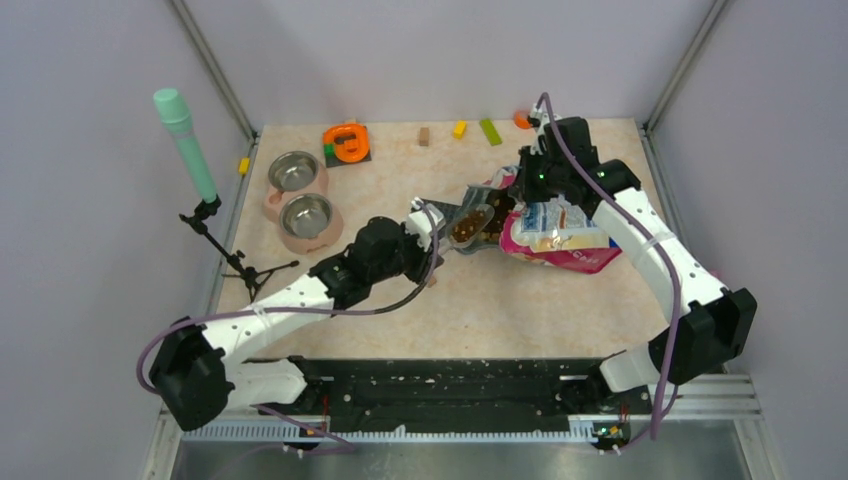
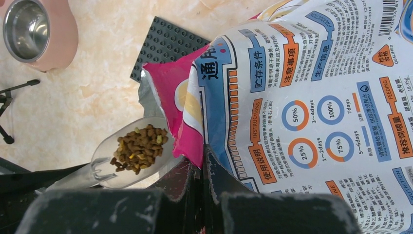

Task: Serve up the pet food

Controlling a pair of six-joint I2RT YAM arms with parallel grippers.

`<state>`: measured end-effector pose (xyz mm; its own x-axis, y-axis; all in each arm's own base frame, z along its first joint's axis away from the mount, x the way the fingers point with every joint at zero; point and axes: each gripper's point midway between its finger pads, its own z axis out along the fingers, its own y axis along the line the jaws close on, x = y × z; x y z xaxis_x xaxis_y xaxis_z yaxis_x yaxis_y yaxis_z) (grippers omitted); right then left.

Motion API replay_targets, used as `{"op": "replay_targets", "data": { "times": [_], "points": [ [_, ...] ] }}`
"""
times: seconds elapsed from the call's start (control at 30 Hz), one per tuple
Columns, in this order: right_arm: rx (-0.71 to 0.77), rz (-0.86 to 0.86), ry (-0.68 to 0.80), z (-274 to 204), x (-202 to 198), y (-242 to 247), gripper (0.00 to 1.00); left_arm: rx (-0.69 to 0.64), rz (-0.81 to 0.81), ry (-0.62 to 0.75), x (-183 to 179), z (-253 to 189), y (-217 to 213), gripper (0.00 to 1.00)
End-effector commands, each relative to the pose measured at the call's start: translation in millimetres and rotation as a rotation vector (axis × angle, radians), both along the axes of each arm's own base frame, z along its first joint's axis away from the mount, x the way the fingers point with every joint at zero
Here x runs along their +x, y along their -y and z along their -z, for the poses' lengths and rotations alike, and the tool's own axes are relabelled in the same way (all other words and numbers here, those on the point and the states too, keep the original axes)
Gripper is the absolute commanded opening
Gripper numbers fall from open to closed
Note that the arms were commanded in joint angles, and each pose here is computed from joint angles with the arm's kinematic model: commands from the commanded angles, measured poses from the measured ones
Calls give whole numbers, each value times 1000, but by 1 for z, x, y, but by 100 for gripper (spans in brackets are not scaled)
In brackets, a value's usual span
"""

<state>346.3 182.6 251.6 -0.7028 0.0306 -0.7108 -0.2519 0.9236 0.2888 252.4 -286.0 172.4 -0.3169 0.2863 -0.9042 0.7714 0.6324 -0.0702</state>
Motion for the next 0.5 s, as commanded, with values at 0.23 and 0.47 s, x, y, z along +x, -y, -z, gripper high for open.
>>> {"op": "replay_targets", "data": {
  "times": [0.23, 0.47],
  "points": [
    [125, -38, 153, -56, 19, -22, 0, 62, -235, -13, -10, -10, -62, 0],
    [134, -56, 150, -55, 22, -28, 0, 27, -462, 5, -8, -16, -103, 0]
  ]
}}
